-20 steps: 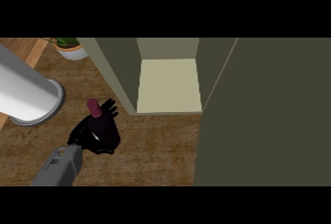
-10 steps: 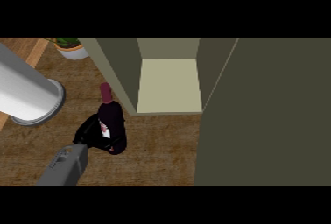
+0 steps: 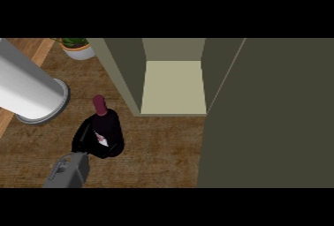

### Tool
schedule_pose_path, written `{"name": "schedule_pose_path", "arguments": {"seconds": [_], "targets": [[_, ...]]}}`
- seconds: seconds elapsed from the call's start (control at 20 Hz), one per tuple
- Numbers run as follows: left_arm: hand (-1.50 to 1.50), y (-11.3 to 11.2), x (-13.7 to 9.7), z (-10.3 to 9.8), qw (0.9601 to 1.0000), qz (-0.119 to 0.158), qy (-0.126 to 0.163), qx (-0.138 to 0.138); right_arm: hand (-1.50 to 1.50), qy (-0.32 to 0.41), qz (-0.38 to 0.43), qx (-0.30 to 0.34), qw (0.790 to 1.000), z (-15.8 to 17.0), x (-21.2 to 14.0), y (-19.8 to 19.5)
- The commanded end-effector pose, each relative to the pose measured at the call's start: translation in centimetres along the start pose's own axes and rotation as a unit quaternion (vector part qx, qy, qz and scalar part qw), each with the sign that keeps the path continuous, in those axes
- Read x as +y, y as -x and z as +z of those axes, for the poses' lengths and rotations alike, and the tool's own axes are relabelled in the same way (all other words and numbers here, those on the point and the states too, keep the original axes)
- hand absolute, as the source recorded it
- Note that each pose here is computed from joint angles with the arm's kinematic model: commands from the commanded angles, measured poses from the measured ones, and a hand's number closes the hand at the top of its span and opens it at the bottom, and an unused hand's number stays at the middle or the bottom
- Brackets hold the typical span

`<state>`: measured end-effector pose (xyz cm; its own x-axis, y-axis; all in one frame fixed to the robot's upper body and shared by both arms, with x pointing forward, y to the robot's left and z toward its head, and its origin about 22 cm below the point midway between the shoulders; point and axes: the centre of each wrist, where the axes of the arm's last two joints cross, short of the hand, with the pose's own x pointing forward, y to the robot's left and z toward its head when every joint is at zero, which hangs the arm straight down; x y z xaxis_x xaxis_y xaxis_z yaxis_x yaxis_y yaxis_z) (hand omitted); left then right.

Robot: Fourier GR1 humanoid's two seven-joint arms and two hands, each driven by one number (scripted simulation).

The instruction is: Pick up the wine, place it into the cabinet and close the cabinet

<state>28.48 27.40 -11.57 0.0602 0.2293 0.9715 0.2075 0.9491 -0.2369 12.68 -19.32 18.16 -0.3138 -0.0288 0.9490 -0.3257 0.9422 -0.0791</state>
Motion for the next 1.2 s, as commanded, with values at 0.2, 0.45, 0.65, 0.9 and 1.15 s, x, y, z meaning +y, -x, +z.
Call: {"name": "schedule_pose_path", "arguments": {"seconds": [0.2, 0.45, 0.65, 0.9, 1.15], "targets": [[1.50, 1.5, -1.0, 5.1, 0.9773, 0.045, -0.126, -0.164, -1.50, -0.010, -0.022, -0.032, 0.999, 3.0, 0.3, -3.4], [1.50, -1.5, -2.6, 5.6, 0.9812, 0.036, -0.089, -0.167, -1.50, -0.019, -0.022, -0.037, 0.999, 3.6, 0.0, -4.3], [1.50, -4.4, -6.9, 3.7, 0.9826, 0.048, -0.072, -0.164, -1.50, -0.013, -0.024, -0.034, 0.999, 2.9, 0.0, -3.1], [1.50, -8.9, -10.1, 3.3, 0.9838, 0.025, -0.063, -0.166, -1.50, -0.014, -0.019, -0.040, 0.999, 2.2, -0.1, -3.7], [1.50, -9.9, -15.2, 0.9, 0.9842, 0.017, -0.065, -0.164, -1.50, -0.014, -0.028, -0.037, 0.999, 3.2, -0.3, -4.5]]}}
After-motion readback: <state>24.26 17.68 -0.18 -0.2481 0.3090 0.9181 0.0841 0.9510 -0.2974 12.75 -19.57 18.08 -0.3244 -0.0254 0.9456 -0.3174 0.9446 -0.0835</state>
